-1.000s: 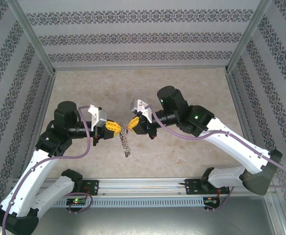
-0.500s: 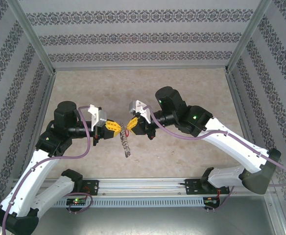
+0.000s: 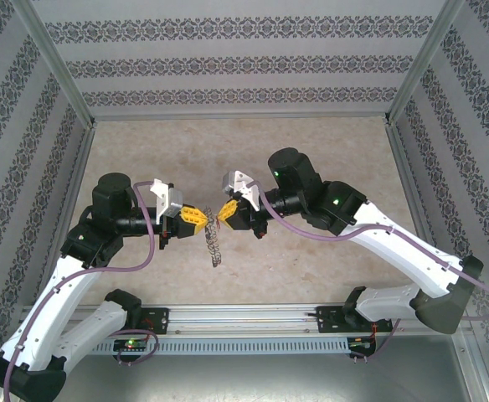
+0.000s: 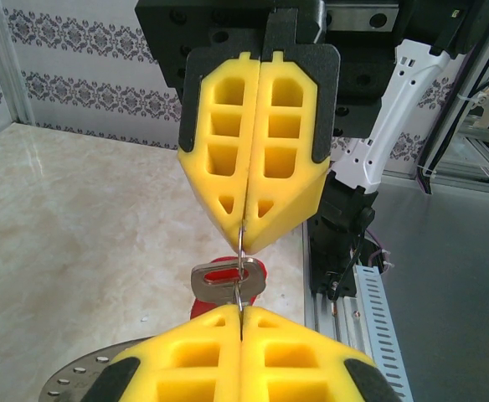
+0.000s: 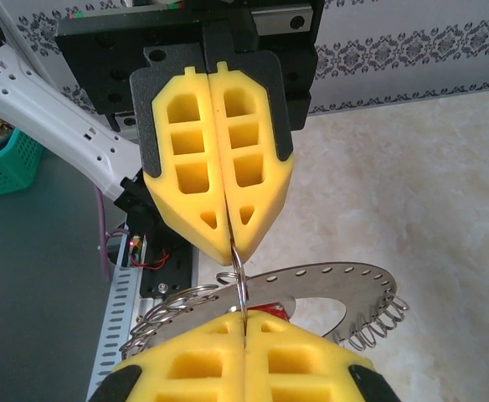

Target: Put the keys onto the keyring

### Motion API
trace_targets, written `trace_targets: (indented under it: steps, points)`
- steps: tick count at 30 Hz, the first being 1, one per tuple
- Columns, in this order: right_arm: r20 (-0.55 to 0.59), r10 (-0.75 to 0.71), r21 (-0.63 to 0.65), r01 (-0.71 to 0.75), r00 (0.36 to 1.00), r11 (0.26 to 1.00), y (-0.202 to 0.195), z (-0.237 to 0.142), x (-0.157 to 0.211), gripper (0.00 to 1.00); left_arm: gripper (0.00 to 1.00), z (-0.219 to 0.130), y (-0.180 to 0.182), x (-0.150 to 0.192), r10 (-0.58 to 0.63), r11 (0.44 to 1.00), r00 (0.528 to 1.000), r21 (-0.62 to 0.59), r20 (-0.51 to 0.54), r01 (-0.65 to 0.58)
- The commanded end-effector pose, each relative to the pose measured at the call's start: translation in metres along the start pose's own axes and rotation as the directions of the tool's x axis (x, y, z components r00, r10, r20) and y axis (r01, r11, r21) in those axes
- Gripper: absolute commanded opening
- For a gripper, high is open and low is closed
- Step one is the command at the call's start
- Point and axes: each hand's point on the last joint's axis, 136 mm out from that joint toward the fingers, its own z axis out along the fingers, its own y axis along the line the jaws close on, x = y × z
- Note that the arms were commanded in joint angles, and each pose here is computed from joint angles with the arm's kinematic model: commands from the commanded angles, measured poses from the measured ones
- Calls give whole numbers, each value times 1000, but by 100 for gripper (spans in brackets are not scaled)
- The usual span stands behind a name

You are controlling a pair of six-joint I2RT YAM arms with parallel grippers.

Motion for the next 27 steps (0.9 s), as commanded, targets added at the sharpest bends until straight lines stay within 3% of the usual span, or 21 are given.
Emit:
trace_targets:
  steps: [1, 27]
  points:
    - [33, -25, 3, 25, 999, 1000, 6, -6, -12, 0, 0, -1, -10, -14, 78, 996, 996, 34, 44, -80]
    - [21, -33, -20, 33, 999, 999, 6, 1, -11, 0, 0, -1, -10, -15, 82, 996, 995, 38, 49, -84]
